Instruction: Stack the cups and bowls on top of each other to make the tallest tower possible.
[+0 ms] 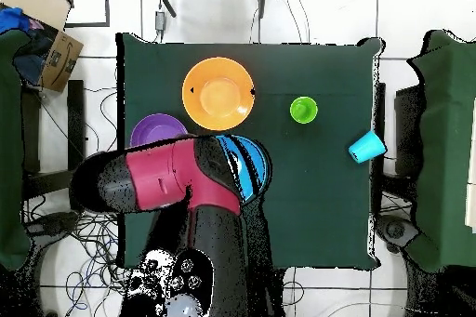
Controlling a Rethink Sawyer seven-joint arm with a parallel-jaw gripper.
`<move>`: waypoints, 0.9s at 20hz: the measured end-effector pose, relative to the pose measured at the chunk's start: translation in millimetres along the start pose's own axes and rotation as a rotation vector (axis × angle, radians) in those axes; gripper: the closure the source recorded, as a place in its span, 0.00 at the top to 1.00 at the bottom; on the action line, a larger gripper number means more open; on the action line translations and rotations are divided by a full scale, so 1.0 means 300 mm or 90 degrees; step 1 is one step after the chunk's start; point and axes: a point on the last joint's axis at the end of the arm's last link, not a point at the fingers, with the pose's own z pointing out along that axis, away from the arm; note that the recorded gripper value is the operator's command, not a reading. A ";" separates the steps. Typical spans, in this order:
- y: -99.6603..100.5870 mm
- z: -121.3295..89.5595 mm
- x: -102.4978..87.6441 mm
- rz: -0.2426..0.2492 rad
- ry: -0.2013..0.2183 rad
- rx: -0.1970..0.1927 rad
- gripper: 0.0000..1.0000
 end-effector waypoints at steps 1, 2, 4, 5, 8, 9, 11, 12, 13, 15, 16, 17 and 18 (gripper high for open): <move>0.005 0.009 0.005 0.004 -0.001 0.001 0.00; 0.011 0.015 0.009 0.006 -0.002 0.002 0.00; 0.022 0.024 0.017 0.011 -0.004 0.004 0.00; 0.027 0.028 0.021 0.013 -0.005 0.004 0.00; 0.046 0.043 0.036 0.019 -0.006 0.007 0.00; 0.053 0.049 0.043 0.022 -0.006 0.008 0.00; 0.065 0.061 0.055 0.026 -0.005 0.012 0.00; 0.068 0.066 0.061 0.028 -0.004 0.013 0.00; 0.072 0.072 0.066 0.030 -0.004 0.015 0.00; 0.080 0.081 0.075 0.034 -0.003 0.017 0.00; 0.084 0.085 0.079 0.036 -0.004 0.018 0.00; 0.087 0.089 0.083 0.039 -0.004 0.019 0.00; 0.091 0.093 0.086 0.040 -0.003 0.020 0.00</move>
